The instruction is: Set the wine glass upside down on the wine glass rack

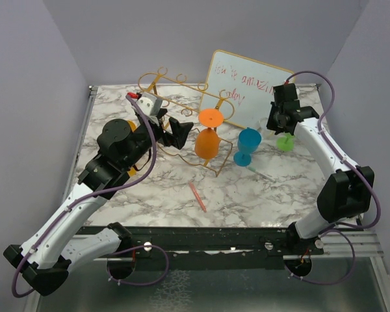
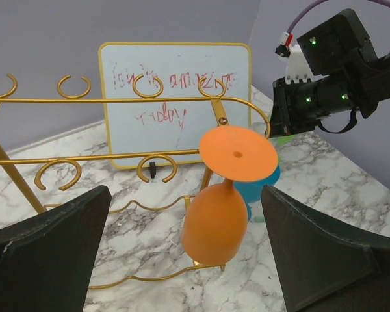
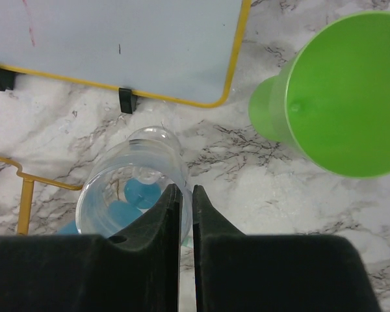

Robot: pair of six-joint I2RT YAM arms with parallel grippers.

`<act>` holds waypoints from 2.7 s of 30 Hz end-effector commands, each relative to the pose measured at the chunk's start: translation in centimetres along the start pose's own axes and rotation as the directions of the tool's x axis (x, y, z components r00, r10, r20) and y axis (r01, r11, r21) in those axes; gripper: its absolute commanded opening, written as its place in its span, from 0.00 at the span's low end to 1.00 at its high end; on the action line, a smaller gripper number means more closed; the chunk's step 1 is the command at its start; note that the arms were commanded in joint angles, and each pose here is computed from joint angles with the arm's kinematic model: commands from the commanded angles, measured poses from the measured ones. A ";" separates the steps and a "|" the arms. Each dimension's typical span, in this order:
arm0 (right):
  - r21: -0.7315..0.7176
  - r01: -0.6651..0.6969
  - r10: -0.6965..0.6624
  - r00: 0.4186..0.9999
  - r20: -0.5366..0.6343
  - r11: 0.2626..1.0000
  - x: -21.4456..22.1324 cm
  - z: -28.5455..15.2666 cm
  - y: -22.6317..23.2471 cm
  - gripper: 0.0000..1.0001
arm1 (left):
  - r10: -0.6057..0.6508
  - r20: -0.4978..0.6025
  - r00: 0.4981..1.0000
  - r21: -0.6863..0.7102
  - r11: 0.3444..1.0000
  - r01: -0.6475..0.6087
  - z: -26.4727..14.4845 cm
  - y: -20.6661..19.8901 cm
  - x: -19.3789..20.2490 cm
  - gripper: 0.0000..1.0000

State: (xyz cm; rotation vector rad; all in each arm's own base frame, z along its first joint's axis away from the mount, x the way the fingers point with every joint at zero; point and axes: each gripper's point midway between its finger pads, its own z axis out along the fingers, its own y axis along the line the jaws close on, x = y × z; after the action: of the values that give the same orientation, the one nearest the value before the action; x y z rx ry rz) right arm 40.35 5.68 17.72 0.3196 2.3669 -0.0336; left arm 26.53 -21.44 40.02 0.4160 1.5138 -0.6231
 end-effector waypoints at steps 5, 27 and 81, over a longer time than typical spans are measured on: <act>0.038 0.027 -0.030 0.996 0.083 0.999 -2.7 -4.4 -0.8 0.01 | 0.008 0.047 0.999 0.010 1.000 -0.009 -0.5 -0.3 -2.3 0.99; -0.406 -0.103 0.354 0.708 0.611 0.908 -11.5 -20.3 0.2 0.01 | -0.505 0.022 0.863 0.264 0.835 0.482 6.2 -6.5 -7.6 0.99; -0.918 0.106 0.834 0.390 0.392 0.382 -12.4 -34.0 2.9 0.01 | -0.888 -0.142 0.437 0.450 0.335 0.828 17.6 -14.2 -14.0 0.37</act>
State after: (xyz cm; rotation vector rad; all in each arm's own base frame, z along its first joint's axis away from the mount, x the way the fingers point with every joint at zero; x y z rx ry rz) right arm 27.78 9.07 49.85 0.3578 0.9678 0.9803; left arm 32.84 -41.42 55.01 -0.1746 1.3920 -1.8251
